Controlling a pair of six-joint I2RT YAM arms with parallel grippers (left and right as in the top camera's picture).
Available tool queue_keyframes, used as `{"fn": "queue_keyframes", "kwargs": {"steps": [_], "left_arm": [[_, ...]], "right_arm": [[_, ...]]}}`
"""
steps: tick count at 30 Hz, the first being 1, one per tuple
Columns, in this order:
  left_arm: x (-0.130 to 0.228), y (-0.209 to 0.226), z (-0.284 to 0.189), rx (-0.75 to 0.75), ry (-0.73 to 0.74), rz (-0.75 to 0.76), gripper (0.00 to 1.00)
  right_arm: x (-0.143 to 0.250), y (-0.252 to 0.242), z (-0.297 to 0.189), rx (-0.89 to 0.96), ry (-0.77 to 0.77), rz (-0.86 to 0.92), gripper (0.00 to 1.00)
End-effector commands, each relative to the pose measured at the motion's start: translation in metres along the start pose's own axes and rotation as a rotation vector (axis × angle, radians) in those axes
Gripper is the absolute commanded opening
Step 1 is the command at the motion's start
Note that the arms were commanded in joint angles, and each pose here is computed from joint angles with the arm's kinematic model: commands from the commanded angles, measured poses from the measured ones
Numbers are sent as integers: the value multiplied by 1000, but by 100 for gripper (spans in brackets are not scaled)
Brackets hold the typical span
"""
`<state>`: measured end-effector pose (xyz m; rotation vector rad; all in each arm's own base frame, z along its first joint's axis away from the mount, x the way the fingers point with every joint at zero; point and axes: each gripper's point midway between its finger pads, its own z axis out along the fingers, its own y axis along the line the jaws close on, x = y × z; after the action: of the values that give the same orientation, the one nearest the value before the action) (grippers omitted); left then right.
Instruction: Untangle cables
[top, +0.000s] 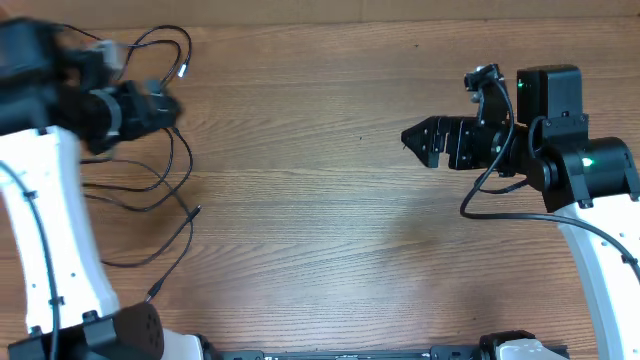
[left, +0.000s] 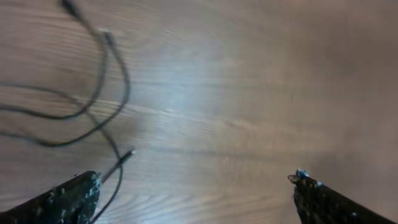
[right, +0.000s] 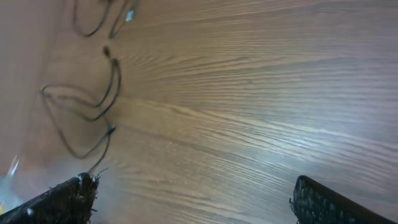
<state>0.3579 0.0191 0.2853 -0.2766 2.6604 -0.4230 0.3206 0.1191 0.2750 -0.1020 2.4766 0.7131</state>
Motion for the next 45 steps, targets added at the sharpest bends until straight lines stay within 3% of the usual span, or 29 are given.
{"fn": "queue_keyframes", "kwargs": {"steps": [1,6,13,45], "left_arm": [[11,-26,-4,-107,3,205,100],[25,-57,6,-256,12,319,100],[39,-92,12,-223,12,370,100],[40,-93,12,-217,14,370,100]], "right_arm": [[-11,-20,-4,120,-48,69,100],[-12,-26,-5,158,-57,69,100],[0,-29,-5,173,-10,84,100],[0,-29,-5,173,-10,84,100]]}}
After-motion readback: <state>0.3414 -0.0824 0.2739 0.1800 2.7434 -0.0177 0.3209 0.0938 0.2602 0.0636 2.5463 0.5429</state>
